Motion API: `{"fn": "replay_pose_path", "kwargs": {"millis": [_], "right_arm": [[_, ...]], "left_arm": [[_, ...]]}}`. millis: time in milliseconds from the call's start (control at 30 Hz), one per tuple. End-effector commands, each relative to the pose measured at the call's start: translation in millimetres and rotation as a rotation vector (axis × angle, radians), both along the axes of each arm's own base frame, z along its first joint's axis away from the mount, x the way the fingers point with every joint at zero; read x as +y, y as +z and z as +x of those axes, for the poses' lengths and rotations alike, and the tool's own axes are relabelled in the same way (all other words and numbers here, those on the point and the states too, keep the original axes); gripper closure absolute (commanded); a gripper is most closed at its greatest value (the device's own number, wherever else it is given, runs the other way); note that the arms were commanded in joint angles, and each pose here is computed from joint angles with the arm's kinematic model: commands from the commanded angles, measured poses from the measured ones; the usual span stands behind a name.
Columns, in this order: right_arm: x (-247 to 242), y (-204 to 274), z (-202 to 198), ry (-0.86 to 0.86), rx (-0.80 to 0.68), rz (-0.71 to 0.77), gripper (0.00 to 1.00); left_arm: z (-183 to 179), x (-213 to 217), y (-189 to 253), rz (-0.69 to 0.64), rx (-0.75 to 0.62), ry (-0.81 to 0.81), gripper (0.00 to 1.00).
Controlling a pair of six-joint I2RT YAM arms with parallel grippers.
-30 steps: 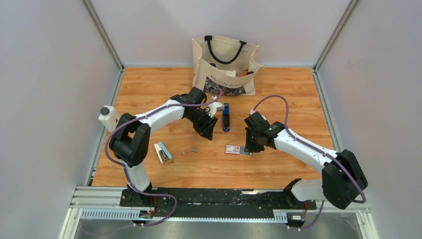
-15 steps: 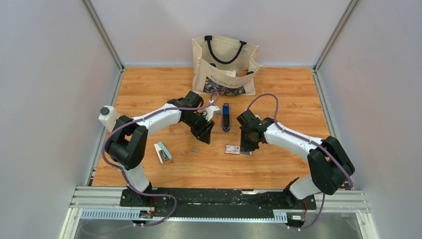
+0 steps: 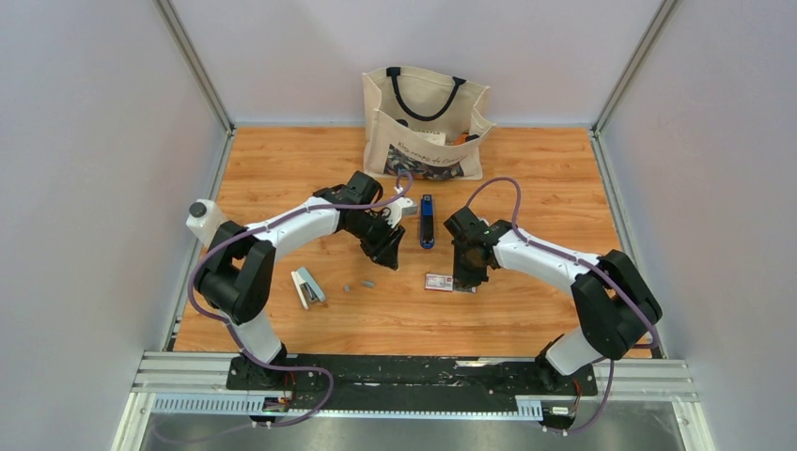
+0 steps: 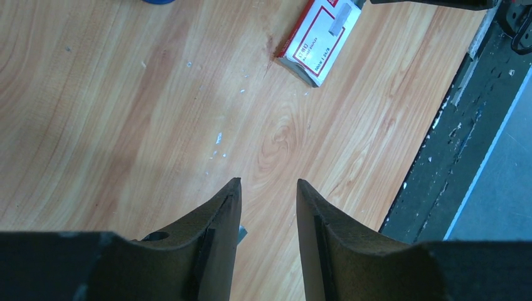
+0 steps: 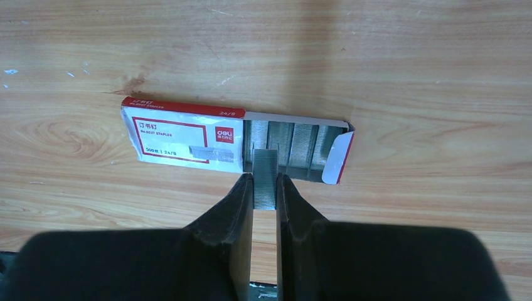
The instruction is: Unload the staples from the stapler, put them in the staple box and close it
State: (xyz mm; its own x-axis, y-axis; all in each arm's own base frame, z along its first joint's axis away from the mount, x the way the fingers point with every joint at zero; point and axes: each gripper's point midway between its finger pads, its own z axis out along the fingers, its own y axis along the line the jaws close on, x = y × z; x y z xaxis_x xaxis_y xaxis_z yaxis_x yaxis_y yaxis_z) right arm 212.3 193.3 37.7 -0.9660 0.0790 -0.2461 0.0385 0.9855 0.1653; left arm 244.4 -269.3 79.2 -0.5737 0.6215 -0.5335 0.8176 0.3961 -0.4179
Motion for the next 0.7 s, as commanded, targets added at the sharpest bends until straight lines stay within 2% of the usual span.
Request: {"fn": "replay_pose_path", "kwargs": {"millis": [0, 667], "right_arm": [[4.5, 6.8, 7.7, 0.003, -0.026, -0.001, 0.93], [7.5, -2.0, 7.0, 0.004, -0.002, -0.003, 0.93]], "left_arm": [[3.1, -5.5, 19.6, -0.061, -0.074, -0.031, 0.54], [2.4, -4.5, 18.3, -0.064, -0.086, -0.035, 0.56]]}}
